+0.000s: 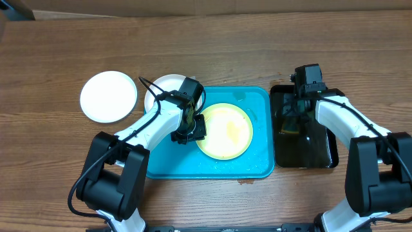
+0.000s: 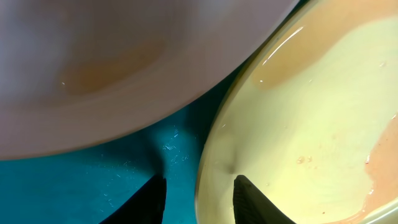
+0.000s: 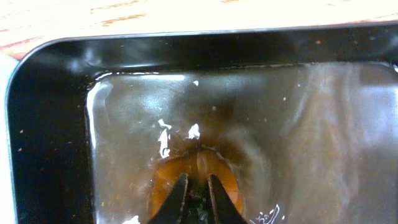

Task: Clean dirty plates on tray and stack at the side
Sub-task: 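Rinse the sponge in the black tray's water with the right gripper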

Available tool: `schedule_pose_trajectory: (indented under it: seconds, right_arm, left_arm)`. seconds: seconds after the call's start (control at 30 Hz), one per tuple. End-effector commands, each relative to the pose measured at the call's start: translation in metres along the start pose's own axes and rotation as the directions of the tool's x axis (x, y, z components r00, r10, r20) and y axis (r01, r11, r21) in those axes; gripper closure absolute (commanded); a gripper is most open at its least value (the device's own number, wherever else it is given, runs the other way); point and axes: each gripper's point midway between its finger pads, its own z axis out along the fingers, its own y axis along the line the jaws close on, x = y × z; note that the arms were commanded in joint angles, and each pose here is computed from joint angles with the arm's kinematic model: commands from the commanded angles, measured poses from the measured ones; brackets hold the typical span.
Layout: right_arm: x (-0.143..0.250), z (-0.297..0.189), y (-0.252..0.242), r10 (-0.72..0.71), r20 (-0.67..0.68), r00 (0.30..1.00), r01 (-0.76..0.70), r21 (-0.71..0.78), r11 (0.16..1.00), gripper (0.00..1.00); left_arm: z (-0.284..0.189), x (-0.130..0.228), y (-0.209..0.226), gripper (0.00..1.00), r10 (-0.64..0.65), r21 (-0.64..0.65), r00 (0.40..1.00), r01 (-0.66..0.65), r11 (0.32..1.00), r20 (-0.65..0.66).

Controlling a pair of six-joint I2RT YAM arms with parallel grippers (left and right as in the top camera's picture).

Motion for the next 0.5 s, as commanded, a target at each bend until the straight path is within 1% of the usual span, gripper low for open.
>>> schedule_pose_trajectory:
  seconds: [0.0,0.03,0.07,0.23,0.4,0.47]
  right_arm:
    - [-0.011,-0.006,0.0,0.002,0.021,1.0,-0.002,0.005,1.0,0.38]
    - [-0.012,-0.01,0.001,0.001,0.014,1.0,-0.001,-0.001,1.0,0.24]
    - [-0.013,-0.018,0.003,0.001,0.001,1.0,-0.001,-0.007,1.0,0.18]
    - [-0.006,-0.033,0.002,-0.001,-0.063,0.998,0.001,-0.007,1.0,0.18]
    - [0.021,-0.02,0.004,0.0,-0.142,0.99,-0.003,-0.022,1.0,0.18]
    - [0.03,-0.009,0.002,0.0,-0.154,0.988,-0.003,-0.02,1.0,0.23]
  left_arm:
    - [0.0,0.003,-0.002,0.63,0.033,-0.008,0.999,-0.033,0.999,0.002]
    - [0.0,0.003,-0.002,0.62,0.033,-0.008,0.999,-0.033,0.999,0.002]
    - [0.0,0.003,-0.002,0.62,0.034,-0.009,0.999,-0.034,0.999,0.001]
    - [0.0,0.003,-0.002,0.61,0.034,-0.009,0.999,-0.034,0.999,0.002]
    - [0.0,0.002,-0.002,0.6,0.034,-0.005,0.999,-0.034,0.999,0.007]
    - [0.0,0.001,-0.003,0.6,0.034,-0.004,0.999,-0.034,0.999,0.01]
